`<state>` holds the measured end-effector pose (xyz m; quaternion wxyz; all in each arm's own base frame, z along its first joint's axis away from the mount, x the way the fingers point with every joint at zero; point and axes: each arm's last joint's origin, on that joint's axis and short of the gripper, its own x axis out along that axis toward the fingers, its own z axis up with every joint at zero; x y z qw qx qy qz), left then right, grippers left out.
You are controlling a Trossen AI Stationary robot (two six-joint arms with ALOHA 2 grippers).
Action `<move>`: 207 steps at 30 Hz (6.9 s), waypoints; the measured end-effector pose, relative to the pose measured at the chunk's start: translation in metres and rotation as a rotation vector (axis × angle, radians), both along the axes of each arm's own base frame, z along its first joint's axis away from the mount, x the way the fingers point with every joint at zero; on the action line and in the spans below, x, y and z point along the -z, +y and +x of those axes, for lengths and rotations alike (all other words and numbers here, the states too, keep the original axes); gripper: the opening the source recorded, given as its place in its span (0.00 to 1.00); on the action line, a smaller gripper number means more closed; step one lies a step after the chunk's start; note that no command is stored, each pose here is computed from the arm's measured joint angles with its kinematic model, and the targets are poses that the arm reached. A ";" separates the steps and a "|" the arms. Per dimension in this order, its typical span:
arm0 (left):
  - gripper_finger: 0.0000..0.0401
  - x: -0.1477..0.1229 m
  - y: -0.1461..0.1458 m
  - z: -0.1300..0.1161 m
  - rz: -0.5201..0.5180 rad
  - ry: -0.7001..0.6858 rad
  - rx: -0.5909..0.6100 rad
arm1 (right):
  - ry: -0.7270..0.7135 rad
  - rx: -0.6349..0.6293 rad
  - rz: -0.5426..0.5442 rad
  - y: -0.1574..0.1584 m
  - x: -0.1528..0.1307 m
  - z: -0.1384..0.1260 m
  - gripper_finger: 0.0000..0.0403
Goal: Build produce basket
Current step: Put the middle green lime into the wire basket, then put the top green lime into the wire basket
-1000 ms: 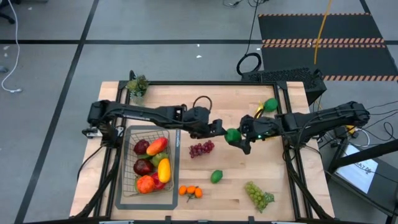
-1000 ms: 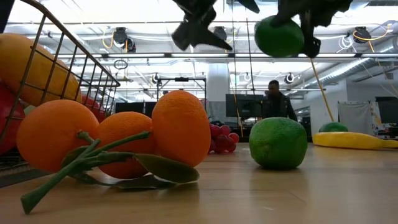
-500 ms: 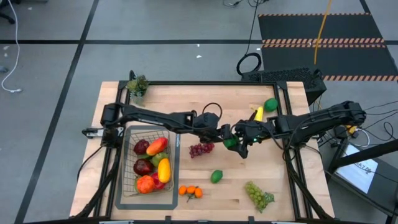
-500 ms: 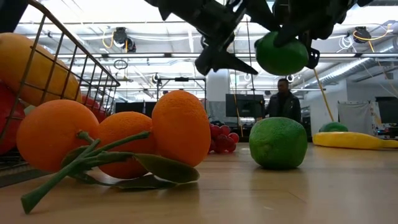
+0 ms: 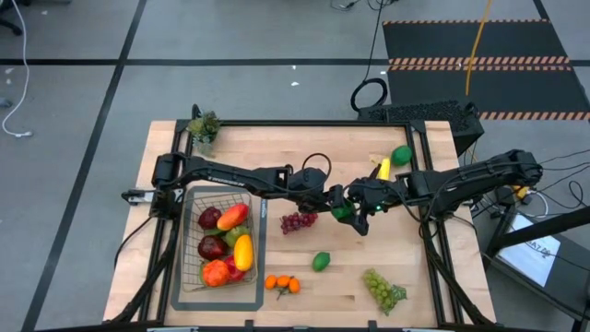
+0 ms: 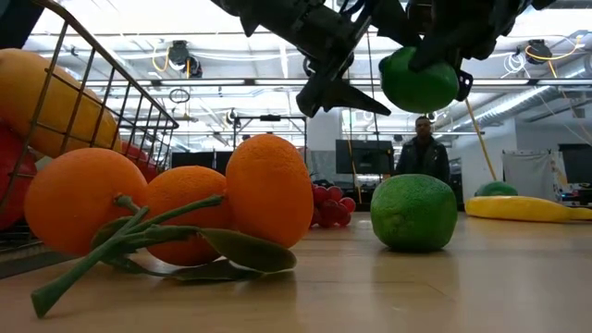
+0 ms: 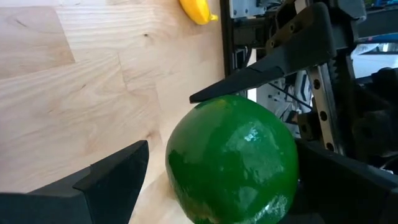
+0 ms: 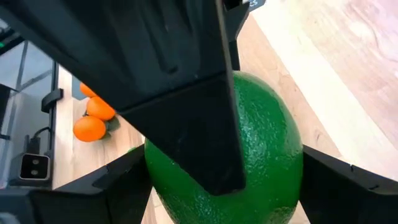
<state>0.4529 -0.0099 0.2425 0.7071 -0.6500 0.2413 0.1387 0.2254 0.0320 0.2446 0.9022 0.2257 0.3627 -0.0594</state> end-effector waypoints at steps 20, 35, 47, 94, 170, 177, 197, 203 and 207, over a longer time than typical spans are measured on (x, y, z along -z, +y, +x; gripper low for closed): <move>0.73 -0.002 0.000 0.002 0.044 -0.038 0.027 | -0.046 -0.014 -0.054 -0.001 -0.003 0.003 0.81; 0.73 -0.026 0.001 -0.005 0.026 -0.130 0.137 | -0.158 -0.087 0.104 0.001 -0.027 -0.014 0.99; 0.77 -0.082 -0.002 -0.033 0.118 -0.275 0.224 | -0.401 -0.162 0.202 -0.002 -0.069 -0.055 0.98; 0.77 -0.153 -0.020 -0.100 1.359 -0.572 0.778 | -0.380 0.030 0.310 -0.006 -0.056 -0.061 0.98; 0.97 -0.003 -0.031 -0.285 0.884 0.183 0.589 | -0.343 0.314 0.541 0.007 -0.020 -0.033 0.98; 0.97 -0.026 -0.033 -0.282 0.856 0.119 0.570 | -0.339 0.335 0.574 0.007 -0.020 -0.033 0.98; 0.71 -0.048 -0.031 -0.284 0.804 0.108 0.522 | -0.415 0.447 0.601 0.004 -0.023 -0.029 0.98; 0.62 -0.050 -0.032 -0.286 0.756 0.083 0.549 | -0.432 0.434 0.578 0.006 -0.020 -0.021 0.98; 0.57 -0.053 -0.031 -0.291 0.741 0.060 0.554 | -0.433 0.429 0.582 0.007 -0.017 -0.015 0.98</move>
